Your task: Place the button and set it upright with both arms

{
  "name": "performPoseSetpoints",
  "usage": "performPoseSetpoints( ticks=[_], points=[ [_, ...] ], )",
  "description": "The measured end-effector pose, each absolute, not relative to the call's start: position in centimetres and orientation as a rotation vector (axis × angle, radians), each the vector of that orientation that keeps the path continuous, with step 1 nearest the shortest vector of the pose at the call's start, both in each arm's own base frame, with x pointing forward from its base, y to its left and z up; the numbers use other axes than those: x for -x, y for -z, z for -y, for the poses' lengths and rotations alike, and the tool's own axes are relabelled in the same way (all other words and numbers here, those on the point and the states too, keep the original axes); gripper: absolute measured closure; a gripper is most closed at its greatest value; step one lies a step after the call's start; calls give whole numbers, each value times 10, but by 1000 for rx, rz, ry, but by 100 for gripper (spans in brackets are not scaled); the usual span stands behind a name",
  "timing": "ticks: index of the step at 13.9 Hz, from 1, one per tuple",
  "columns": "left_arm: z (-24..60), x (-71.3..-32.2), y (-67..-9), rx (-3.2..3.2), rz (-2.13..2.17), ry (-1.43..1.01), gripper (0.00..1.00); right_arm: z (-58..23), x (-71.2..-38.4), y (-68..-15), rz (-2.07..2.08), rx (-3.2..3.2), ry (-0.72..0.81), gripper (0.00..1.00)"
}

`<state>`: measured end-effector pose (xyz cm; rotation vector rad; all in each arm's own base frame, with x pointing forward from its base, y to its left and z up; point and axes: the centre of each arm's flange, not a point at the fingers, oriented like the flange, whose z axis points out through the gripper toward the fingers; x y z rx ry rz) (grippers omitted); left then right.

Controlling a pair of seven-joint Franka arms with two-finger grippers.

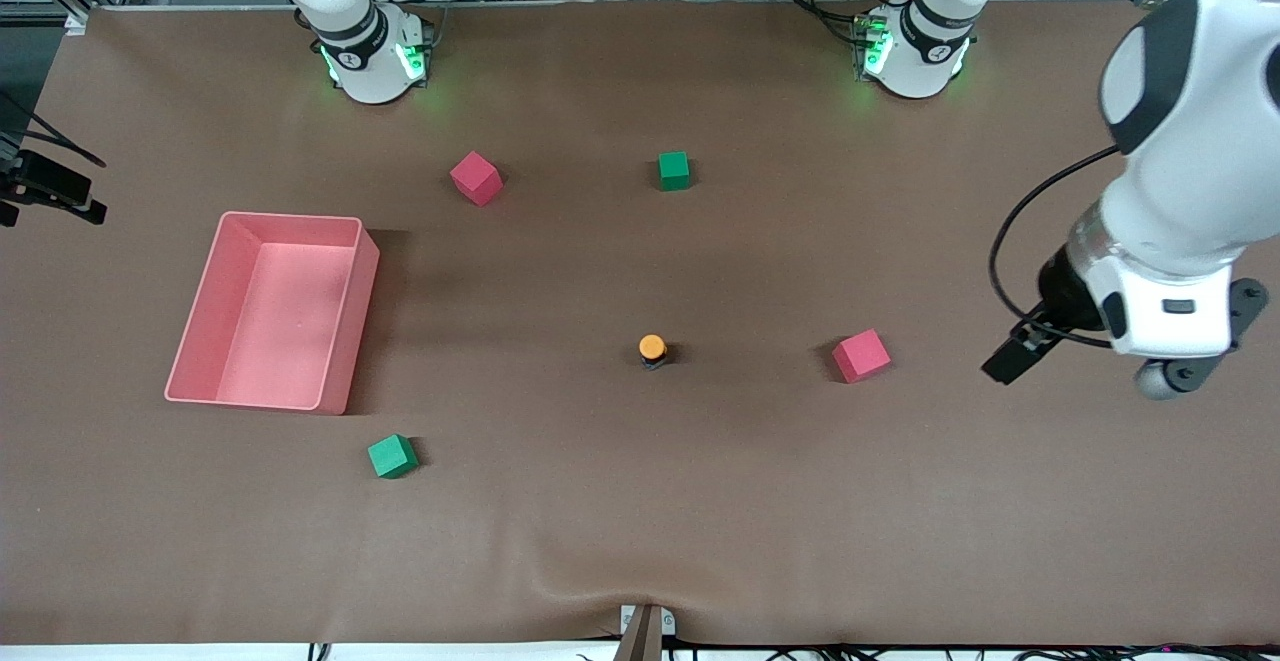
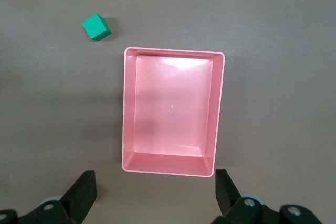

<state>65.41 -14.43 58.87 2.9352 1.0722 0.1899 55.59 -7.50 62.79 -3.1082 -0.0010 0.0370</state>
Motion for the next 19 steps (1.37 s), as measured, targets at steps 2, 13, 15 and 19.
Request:
performPoseSetpoints(
  ticks=[2,13,15,19],
  points=[
    [118,-649,-603,-2969,-1006,-186,0,75,-556,-628,0,3109,-37,0],
    [-7,-605,-652,-3159,-501,-10,0,76,-555,-627,-1,3114,-45,0],
    [-10,-599,-656,-3168,-449,13,0,76,-555,-627,-1,3113,-52,0],
    [-7,-598,-651,-3177,-385,36,0,77,-555,-627,-2,3114,-54,0]
  ],
)
